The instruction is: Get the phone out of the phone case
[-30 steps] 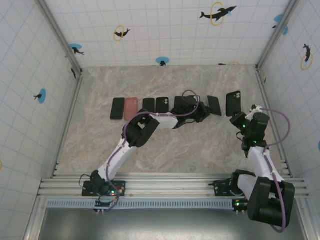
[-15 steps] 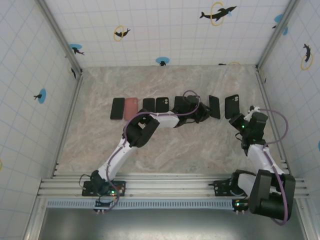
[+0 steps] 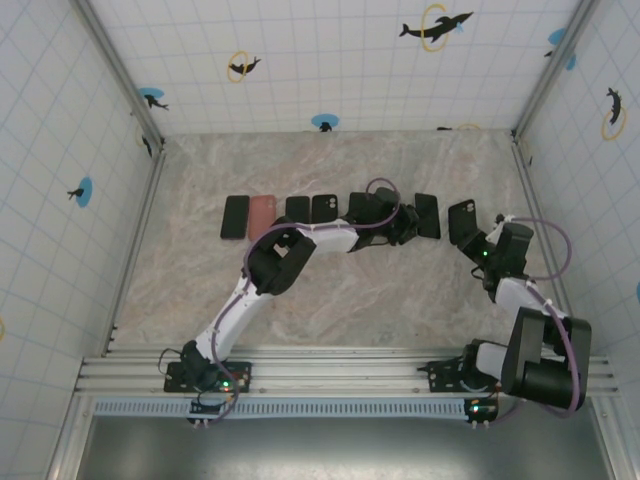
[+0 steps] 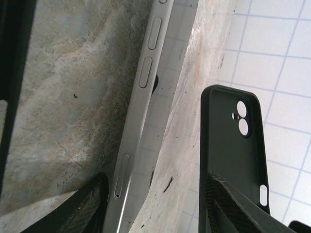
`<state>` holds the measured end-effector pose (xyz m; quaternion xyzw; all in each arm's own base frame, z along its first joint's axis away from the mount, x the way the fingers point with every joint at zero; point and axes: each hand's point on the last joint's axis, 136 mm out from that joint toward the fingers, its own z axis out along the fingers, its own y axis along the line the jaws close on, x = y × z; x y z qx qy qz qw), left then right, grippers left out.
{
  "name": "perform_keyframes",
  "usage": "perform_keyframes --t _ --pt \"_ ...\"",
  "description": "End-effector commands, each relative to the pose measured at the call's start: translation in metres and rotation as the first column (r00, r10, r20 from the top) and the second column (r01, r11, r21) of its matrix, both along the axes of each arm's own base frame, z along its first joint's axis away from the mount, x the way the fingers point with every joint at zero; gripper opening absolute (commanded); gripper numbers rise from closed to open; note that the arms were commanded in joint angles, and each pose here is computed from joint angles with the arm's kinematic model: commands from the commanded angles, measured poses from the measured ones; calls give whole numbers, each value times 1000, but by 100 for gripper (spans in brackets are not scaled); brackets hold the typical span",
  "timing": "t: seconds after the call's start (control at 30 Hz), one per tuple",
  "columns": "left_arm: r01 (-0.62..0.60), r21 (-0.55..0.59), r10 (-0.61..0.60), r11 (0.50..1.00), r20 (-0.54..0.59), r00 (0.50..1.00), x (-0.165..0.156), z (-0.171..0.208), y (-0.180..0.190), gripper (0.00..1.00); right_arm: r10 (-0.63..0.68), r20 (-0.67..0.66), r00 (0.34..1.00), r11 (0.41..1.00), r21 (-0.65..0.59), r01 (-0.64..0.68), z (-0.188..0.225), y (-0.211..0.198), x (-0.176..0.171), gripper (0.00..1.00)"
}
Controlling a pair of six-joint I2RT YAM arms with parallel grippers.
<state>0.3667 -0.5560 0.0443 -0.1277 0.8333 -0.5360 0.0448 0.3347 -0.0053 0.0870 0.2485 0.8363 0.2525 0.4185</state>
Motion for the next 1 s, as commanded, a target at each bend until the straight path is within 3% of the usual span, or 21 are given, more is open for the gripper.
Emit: perform_keyframes --t 0.0,0.47,0.53,0.97 --pt "-1 7 0 1000 57 998 5 33 4 58 43 98 994 999 -3 -43 24 0 19 0" --pt "10 22 -12 1000 90 996 -4 46 18 65 100 94 991 992 63 -106 13 4 44 0" --pt "14 -12 -13 1000 118 993 -5 72 18 65 101 85 991 992 70 -107 9 2 47 0" --pt "25 -49 -15 998 187 982 -4 113 22 68 122 -1 993 985 122 -121 -25 -6 47 0"
